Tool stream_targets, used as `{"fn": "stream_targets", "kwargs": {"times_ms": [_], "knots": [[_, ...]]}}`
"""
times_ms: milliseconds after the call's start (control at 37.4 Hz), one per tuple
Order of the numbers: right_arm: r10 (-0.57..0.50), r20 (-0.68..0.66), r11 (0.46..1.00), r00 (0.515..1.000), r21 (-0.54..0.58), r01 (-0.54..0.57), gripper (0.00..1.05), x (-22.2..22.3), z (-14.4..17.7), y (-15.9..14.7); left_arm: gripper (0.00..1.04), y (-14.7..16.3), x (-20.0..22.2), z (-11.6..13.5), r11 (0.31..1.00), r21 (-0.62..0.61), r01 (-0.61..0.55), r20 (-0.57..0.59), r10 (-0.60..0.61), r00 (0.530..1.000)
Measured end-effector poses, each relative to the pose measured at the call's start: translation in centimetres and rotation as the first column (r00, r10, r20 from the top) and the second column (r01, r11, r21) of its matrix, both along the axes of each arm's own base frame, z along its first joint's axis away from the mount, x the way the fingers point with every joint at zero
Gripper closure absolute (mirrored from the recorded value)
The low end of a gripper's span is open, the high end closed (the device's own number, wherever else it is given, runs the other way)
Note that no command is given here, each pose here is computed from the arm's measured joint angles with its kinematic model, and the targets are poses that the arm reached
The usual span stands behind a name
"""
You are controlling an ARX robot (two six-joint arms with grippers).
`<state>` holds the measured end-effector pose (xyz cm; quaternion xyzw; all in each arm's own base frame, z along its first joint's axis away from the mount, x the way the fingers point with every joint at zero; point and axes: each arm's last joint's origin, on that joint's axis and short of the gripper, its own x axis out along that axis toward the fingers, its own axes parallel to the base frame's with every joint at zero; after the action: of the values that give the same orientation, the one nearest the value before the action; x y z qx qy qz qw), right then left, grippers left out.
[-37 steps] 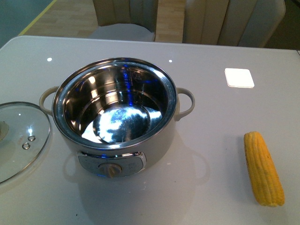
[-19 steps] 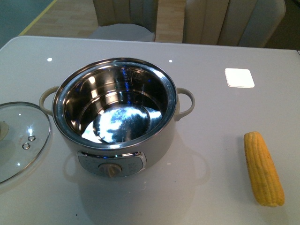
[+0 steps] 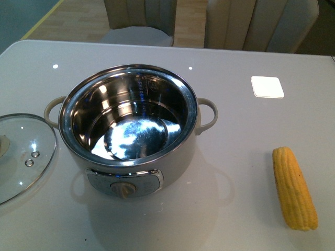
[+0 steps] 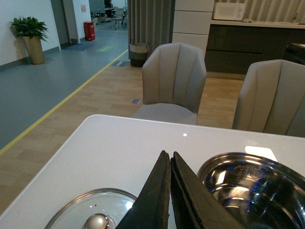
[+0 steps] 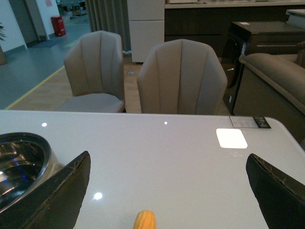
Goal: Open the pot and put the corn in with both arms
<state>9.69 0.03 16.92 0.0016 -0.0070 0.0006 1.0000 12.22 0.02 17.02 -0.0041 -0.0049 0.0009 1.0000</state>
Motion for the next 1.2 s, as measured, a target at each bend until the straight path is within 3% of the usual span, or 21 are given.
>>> {"fn": "stream_targets", "kwargs": {"times_ms": [936,1204], "knots": [[0.000,0.000,1.000,1.000,0.000,0.000,0.09,0.0,0.0,0.0,1.01,0.0,-2.5,-0.3,1.000,0.000,0.000,-0.002,0.000,1.000],[0.000,0.000,1.000,1.000,0.000,0.000,0.09,0.0,0.0,0.0,0.44,0.0,-2.5,-0.3,1.000,0.000,0.000,-0.002,0.000,1.000]]}}
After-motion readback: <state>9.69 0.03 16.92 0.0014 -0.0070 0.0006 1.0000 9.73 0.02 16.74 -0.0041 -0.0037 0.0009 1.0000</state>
